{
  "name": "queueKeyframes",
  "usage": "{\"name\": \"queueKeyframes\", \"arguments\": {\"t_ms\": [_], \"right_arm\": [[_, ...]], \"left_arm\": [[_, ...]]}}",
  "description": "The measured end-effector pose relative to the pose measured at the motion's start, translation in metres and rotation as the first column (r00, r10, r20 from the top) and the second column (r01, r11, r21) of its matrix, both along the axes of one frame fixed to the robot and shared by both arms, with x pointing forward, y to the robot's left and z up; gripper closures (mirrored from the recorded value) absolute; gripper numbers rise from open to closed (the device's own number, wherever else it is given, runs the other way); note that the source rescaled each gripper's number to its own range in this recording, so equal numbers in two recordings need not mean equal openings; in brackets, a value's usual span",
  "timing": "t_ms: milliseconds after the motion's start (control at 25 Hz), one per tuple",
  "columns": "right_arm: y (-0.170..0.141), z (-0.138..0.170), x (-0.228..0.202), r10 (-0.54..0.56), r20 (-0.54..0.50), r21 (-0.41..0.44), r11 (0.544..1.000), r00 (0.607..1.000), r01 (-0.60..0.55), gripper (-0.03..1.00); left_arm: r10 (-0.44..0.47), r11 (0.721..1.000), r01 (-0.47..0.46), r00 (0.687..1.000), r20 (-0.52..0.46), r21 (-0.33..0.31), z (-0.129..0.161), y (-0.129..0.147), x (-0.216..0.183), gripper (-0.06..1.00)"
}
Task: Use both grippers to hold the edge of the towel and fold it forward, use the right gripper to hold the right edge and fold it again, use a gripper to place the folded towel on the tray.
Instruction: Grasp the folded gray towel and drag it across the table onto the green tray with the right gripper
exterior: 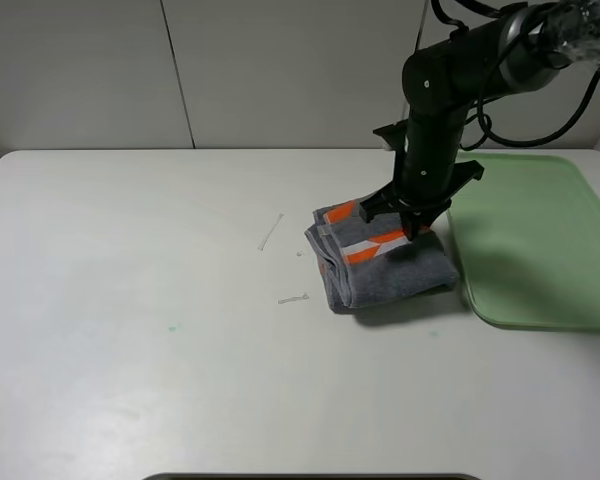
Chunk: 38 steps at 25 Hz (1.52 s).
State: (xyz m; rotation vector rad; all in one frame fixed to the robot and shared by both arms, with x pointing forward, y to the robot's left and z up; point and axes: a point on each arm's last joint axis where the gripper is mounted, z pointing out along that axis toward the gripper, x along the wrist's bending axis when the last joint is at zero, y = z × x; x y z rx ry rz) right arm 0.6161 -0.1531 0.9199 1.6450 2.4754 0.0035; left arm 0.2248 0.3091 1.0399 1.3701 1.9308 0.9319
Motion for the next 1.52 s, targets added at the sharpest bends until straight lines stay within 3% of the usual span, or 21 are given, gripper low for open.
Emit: {"name": "queueKeyframes", "arguments": {"t_ms": [320,840,1080,1360,1400,1440,1480,1520], "right_arm": [[-0.047,0.021,0.027,-0.057,0.069,-0.091,0.994,0.996,0.063,0.83],[-0.186,0.030,0.047,-0.339,0.135,-0.075,0.933,0.931,0.351,0.83],[-0.211,0.030,0.047,-0.377,0.160,-0.066,0.918,0.912,0.391,0.83],[-0.211,0.030,0.049,-0.364,0.176,-0.060,0.924,0.915,0.379,0.83],[-0.211,0.030,0.049,-0.364,0.176,-0.060,0.924,0.915,0.379,0.77],[-0.211,0.030,0.049,-0.362,0.177,-0.064,0.924,0.915,0.378,0.63],[-0.212,0.030,0.049,-0.360,0.182,-0.073,0.923,0.915,0.378,0.41],[-0.213,0.030,0.049,-0.363,0.188,-0.081,0.920,0.912,0.383,0.25]], "left_arm": [[0.000,1.000,0.000,1.000,0.000,0.000,0.000,0.000,0.000,-0.06],[0.000,1.000,0.000,1.000,0.000,0.000,0.000,0.000,0.000,-0.06],[0.000,1.000,0.000,1.000,0.000,0.000,0.000,0.000,0.000,-0.06],[0.000,1.000,0.000,1.000,0.000,0.000,0.000,0.000,0.000,-0.06],[0.000,1.000,0.000,1.000,0.000,0.000,0.000,0.000,0.000,-0.06],[0.000,1.000,0.000,1.000,0.000,0.000,0.000,0.000,0.000,-0.06],[0.000,1.000,0.000,1.000,0.000,0.000,0.000,0.000,0.000,-0.06],[0.000,1.000,0.000,1.000,0.000,0.000,0.000,0.000,0.000,-0.06]]}}
